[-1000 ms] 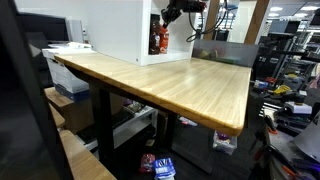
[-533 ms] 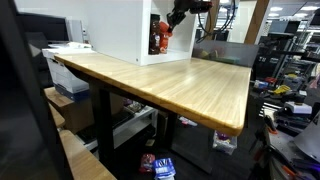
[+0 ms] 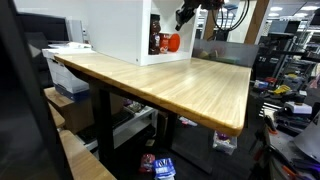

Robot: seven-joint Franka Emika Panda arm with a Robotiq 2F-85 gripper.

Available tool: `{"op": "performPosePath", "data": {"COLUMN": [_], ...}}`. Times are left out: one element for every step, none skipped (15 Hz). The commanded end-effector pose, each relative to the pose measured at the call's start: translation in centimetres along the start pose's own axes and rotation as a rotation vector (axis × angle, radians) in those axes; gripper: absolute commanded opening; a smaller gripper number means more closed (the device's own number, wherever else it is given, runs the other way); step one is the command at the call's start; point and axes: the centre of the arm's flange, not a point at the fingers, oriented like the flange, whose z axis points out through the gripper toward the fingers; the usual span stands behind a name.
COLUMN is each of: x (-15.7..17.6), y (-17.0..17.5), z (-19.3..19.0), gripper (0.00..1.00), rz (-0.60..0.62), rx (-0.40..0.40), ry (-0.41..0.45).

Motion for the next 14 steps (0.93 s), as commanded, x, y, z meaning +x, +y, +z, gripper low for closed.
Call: {"op": "performPosePath", "data": {"x": [-2.8,-3.3,-3.6,-4.0,-4.2,-4.5,-4.5,-4.4,-4.3,-4.2,-4.2,-4.1,-4.0,-3.8], "y": [0.5,0.4,0.4,0.2,0.2,0.2,0.2,0.2,0.3,0.5,0.6,0.8,1.0,1.1], "z": [-1.0,-0.9,-0.7,-0.6,-0.5,-0.5,-0.6,-0.6,-0.6,-0.5,-0.4,-0.3,0.1,0.5], "gripper": [0.00,0.00,0.00,0.00,0.26,0.27,0.31,0.37,0.41,0.48,0.54,0.60,0.67,0.71], "rz": [0.009,0.011,0.012,0.019,0.025,0.031,0.034,0.038,0.042,0.051,0.053,0.055,0.052,0.058], "rx": [0.020,0.023,0.024,0.025,0.022,0.026,0.026,0.032,0.034,0.040,0.044,0.045,0.055,0.055], "ry": [-0.032,-0.033,-0.034,-0.038,-0.035,-0.032,-0.018,0.005,0.025,0.048,0.061,0.079,0.099,0.112]}}
